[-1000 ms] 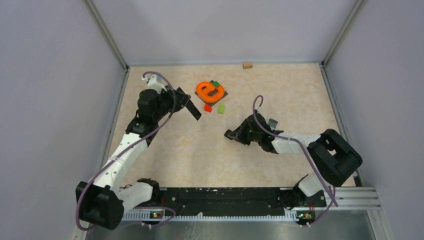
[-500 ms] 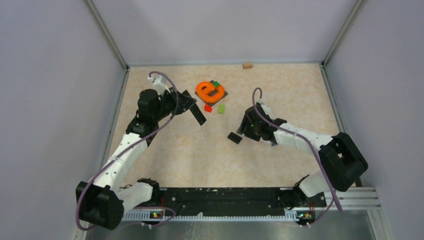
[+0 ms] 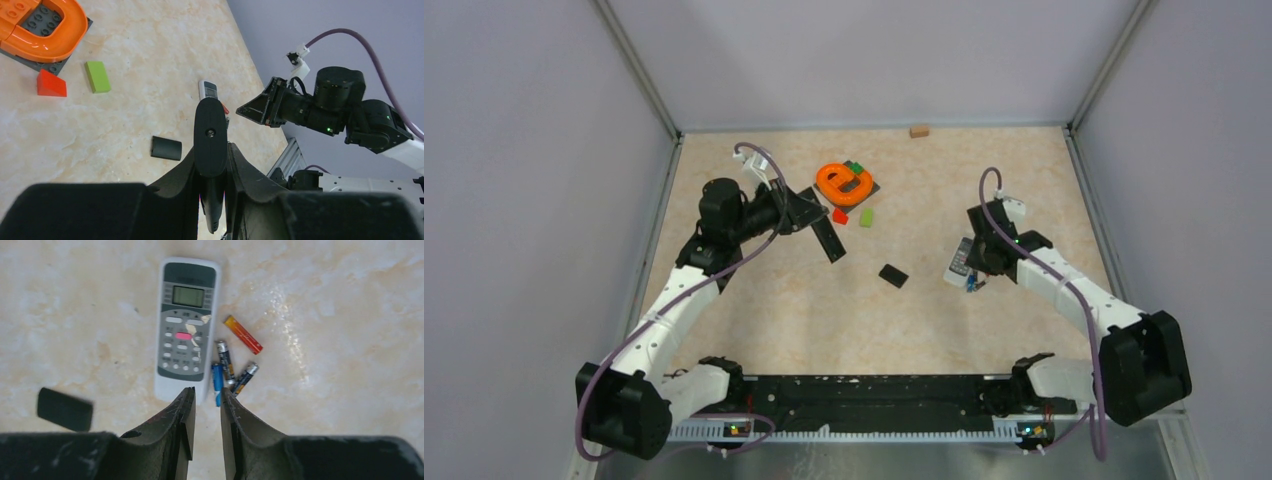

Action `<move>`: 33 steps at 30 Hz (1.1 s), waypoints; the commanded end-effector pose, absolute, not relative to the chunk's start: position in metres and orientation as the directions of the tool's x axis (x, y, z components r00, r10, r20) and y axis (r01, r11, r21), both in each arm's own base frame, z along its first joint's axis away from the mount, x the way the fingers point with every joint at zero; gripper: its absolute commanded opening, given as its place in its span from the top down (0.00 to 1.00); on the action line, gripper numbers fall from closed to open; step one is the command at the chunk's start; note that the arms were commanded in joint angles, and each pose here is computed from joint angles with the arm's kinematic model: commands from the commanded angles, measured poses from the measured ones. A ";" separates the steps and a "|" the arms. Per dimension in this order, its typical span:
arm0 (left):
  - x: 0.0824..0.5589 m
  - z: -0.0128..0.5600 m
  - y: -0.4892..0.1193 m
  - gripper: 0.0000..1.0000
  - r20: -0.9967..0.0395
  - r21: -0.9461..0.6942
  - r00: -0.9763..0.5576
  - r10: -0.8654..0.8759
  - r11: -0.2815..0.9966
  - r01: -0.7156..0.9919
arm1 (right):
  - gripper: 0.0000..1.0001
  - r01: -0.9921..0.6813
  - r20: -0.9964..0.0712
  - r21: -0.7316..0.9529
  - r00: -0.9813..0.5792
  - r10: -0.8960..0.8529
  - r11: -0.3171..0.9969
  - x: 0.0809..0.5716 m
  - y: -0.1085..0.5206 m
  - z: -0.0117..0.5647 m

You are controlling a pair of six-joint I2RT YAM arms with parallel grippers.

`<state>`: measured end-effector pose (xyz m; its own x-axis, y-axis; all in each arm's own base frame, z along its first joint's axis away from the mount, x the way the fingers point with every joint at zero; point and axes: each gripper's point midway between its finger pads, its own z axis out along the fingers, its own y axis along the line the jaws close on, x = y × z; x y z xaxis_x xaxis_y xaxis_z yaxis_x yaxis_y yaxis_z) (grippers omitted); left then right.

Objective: Load the batteries into the remote control
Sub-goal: Pick up the battery from the center of the board.

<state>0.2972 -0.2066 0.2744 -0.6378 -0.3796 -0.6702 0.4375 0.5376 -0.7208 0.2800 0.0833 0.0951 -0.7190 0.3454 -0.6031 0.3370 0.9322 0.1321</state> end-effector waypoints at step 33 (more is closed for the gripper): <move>0.290 0.288 -0.223 1.00 -0.673 -0.735 -0.652 -0.349 0.422 0.531 | 0.65 0.241 -0.500 -0.048 -0.846 0.185 0.969 0.314 0.038 0.028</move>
<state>0.2898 -0.2204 0.2808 -0.6795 -0.3556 -0.6418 0.4828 0.4420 -0.7560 0.2934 0.0341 0.0215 -0.8681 0.1804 -0.4625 0.2477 0.9648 -0.0887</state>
